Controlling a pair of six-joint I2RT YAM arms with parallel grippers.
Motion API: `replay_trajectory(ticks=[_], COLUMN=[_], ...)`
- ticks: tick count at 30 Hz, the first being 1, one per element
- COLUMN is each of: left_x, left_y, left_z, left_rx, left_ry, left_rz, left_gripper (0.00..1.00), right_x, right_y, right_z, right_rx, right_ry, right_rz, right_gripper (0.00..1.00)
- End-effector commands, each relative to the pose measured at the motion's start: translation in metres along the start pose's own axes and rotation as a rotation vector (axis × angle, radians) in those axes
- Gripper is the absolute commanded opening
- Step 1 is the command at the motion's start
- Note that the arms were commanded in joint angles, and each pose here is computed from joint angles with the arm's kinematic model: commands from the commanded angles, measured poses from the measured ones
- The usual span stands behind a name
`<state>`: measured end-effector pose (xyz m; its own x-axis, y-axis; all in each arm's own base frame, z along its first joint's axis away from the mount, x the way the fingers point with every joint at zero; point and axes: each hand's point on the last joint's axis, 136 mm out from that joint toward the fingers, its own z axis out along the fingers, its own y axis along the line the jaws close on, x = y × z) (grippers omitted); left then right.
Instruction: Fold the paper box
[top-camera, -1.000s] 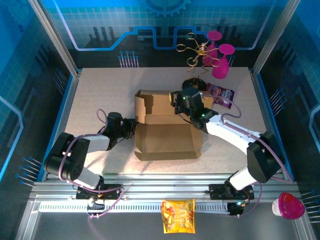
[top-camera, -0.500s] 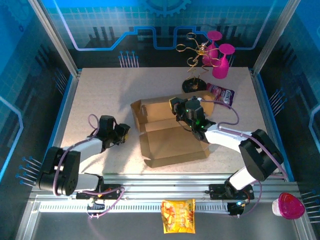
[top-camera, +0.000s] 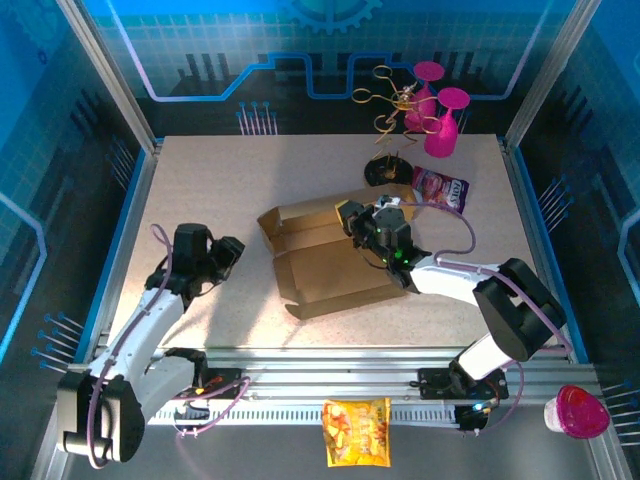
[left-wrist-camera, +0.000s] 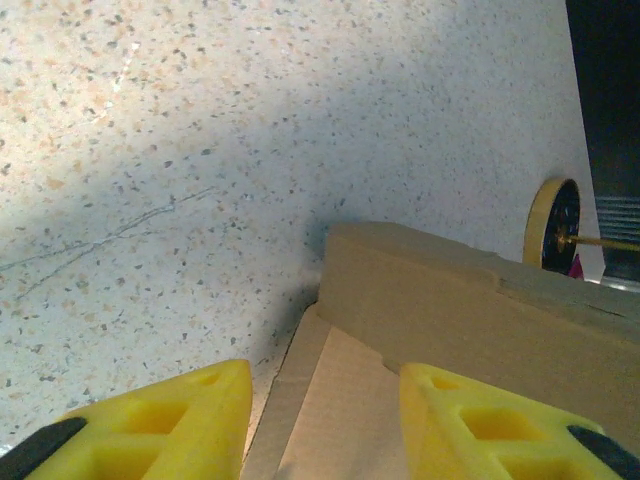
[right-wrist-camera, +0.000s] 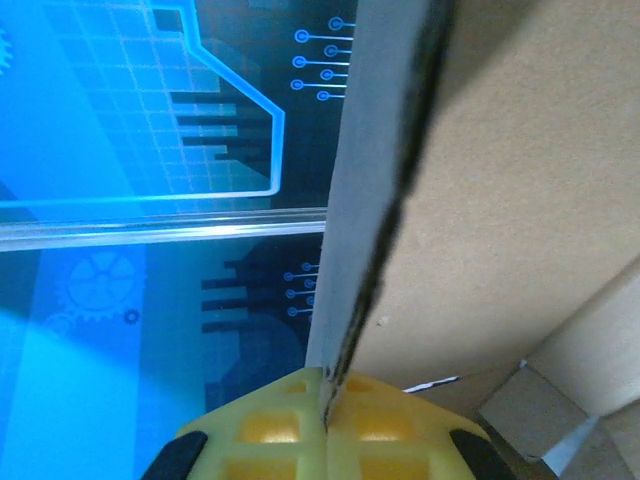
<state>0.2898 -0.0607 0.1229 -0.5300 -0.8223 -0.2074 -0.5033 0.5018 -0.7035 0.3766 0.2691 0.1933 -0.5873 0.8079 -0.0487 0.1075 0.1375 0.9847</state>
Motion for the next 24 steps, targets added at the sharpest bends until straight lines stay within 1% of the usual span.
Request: replay_trajectory(ticks=[1,4,8,11,15,18,21,24], left_x=[0.004,0.002,0.001,-0.003,-0.018,-0.028,-0.033,-0.034], left_y=[-0.004,-0.013,-0.023,-0.027,-0.03,-0.034,-0.03,-0.025], left_z=[-0.005,-0.006,-0.004,-0.001,-0.003,-0.004,0.005,0.018], left_rx=[0.002,0.036,0.061,0.07,0.051,0.038,-0.018,-0.072], left_ry=[0.037,0.037,0.049,0.03,-0.046,-0.087,-0.07,-0.019], left_rz=[0.084,0.129,0.199,0.263,0.365,0.45,0.504,0.503], left_gripper=[0.43,0.4,0.39,0.4,0.43,0.42,0.4,0.4], right_x=[0.002,-0.002,-0.006,-0.006,-0.007,-0.006,-0.006,-0.008], right_y=[-0.01,-0.024,-0.023,-0.025,-0.026,-0.025,-0.025,-0.025], right_z=[-0.001,0.0,0.007,0.009,0.013,0.015,0.018,0.019], right_rx=[-0.021,-0.018,-0.014,0.004,0.02,0.04,0.054,0.06], right_ry=[0.024,0.019,0.022,0.026,0.035,0.05,0.059,0.058], right_rz=[-0.056,-0.039,-0.031,-0.022,-0.005,-0.007,-0.004,0.001], right_gripper=[0.0,0.0,0.0,0.0,0.0,0.0,0.0,0.0])
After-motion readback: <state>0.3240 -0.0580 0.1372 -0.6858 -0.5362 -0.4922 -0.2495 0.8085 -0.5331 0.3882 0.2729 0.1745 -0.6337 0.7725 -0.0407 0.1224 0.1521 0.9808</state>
